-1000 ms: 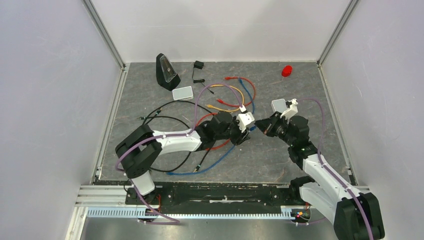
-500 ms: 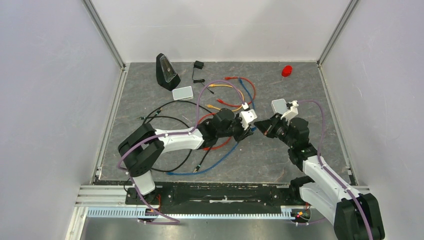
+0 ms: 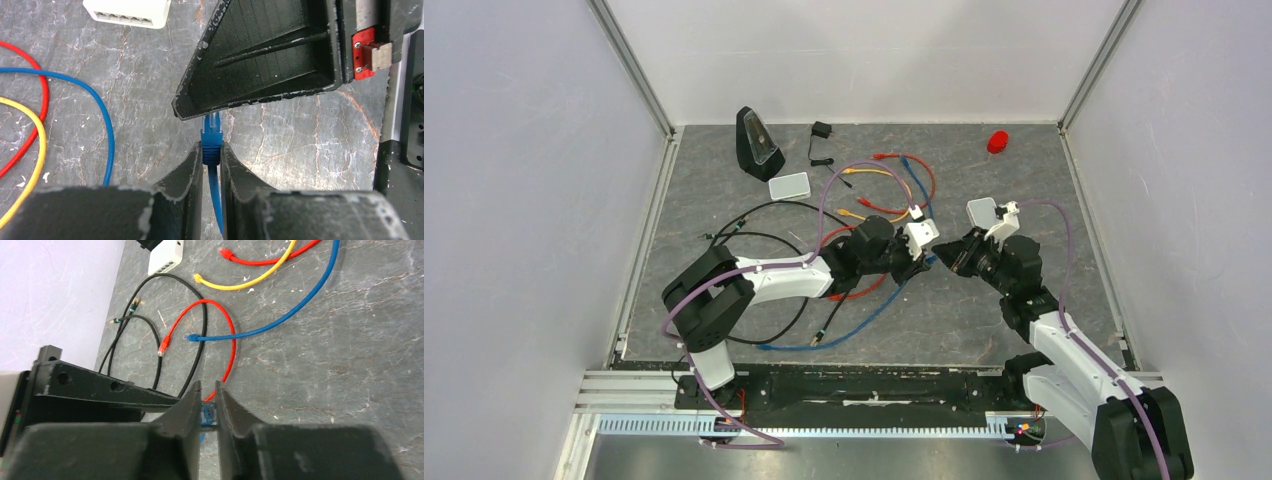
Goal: Insert the plug into the switch port
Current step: Pick up the connector from the center of the board, then move the switch port to the center of the board, then insert the connector into the switch port.
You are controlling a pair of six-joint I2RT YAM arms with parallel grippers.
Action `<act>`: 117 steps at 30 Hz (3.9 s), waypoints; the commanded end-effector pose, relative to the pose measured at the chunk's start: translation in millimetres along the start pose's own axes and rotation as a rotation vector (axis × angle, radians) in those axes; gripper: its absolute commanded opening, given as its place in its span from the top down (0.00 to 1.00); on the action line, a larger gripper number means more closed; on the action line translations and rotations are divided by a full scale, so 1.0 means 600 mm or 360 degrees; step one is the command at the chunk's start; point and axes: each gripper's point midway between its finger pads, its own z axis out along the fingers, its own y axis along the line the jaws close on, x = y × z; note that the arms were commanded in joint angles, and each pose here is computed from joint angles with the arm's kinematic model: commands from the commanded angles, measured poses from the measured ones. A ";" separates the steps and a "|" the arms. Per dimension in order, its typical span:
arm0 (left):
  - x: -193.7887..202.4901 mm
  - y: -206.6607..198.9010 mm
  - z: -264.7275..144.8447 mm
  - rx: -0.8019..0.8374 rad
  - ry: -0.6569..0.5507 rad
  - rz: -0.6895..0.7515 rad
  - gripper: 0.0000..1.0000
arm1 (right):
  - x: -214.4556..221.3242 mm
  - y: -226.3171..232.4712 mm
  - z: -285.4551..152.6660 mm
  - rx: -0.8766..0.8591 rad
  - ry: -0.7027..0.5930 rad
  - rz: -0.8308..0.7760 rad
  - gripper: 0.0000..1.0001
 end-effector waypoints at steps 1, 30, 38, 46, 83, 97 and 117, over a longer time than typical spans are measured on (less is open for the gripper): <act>-0.012 0.022 0.003 -0.0099 0.0011 0.0055 0.98 | -0.055 0.019 0.000 -0.0001 -0.0100 -0.0221 0.72; 0.088 0.061 -0.019 -0.0473 0.0415 -0.0385 0.98 | -0.270 -0.334 0.127 0.0761 0.0282 -0.0635 0.34; 0.113 0.047 -0.015 -0.0411 0.0478 -0.0420 0.98 | -0.230 -0.369 0.162 0.0655 0.0543 -0.0658 0.36; 0.114 0.040 -0.025 -0.0390 0.0486 -0.0429 0.98 | -0.164 -0.364 0.163 0.0440 0.0745 -0.0691 0.41; 0.107 -0.107 0.041 -0.0266 0.0489 -0.0418 0.98 | 0.009 -0.238 0.001 0.0404 0.0764 -0.0519 0.35; 0.148 -0.081 0.061 -0.0447 0.0696 -0.0416 0.98 | 0.054 -0.221 -0.005 0.0255 0.0729 -0.0420 0.57; 0.186 -0.108 0.073 -0.0310 0.0891 -0.0421 0.98 | 0.076 -0.208 -0.004 0.0171 0.0675 -0.0318 0.61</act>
